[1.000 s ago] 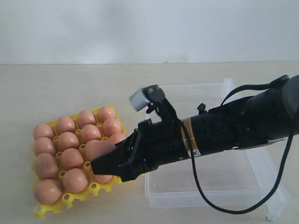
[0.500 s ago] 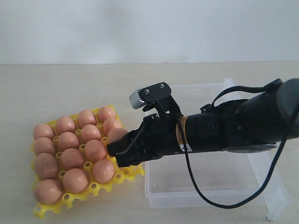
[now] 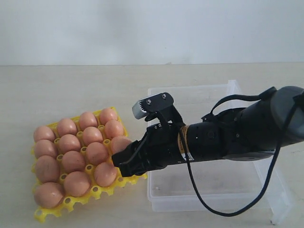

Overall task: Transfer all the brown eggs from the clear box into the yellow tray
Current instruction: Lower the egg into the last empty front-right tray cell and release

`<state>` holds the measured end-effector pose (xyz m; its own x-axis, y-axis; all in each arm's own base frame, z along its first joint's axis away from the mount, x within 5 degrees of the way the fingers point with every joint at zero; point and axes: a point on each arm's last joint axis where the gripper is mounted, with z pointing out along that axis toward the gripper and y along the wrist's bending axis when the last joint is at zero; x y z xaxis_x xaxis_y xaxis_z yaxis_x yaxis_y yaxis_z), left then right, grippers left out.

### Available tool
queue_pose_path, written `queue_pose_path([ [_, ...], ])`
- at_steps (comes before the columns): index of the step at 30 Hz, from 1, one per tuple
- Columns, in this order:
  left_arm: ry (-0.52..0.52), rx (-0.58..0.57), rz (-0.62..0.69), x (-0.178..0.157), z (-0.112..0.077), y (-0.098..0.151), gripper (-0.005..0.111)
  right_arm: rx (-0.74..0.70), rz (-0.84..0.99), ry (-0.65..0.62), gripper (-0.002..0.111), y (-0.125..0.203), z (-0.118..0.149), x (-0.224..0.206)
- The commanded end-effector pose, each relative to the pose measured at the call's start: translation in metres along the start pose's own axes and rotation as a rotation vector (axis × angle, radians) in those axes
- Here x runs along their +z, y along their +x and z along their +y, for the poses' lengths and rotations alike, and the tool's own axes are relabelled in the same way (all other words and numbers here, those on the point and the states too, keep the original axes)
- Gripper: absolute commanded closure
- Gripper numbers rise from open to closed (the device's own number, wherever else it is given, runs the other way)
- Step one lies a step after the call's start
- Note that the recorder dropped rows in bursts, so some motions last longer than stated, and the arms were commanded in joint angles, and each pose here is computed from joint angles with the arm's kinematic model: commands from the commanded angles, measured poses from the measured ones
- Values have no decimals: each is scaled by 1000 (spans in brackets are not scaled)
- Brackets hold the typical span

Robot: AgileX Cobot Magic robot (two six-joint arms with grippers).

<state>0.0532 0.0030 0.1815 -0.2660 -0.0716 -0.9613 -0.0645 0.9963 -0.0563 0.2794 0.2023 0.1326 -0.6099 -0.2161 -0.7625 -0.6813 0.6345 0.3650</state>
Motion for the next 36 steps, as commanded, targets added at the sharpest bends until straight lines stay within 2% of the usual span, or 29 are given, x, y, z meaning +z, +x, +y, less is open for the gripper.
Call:
queue_pose_path([
  [1,-2,-2,-5,0,0,0,103,5,-14,-58,108,0,4,4],
  [9,-2,-2,-5,0,0,0,103,4,11,-18,105,2,1,4],
  [11,-2,-2,-5,0,0,0,103,2,10,-20,91,2,1,4],
  [12,-2,-2,-5,0,0,0,103,2,11,-18,79,2,1,4],
  [14,-2,-2,-5,0,0,0,103,2,11,-18,71,2,1,4],
  [24,-2,-2,-5,0,0,0,103,-7,22,-14,70,3,0,4],
  [29,-2,-2,-5,0,0,0,103,-24,52,9,52,6,-2,4],
  [36,-2,-2,-5,0,0,0,103,-32,56,7,55,6,-2,3],
])
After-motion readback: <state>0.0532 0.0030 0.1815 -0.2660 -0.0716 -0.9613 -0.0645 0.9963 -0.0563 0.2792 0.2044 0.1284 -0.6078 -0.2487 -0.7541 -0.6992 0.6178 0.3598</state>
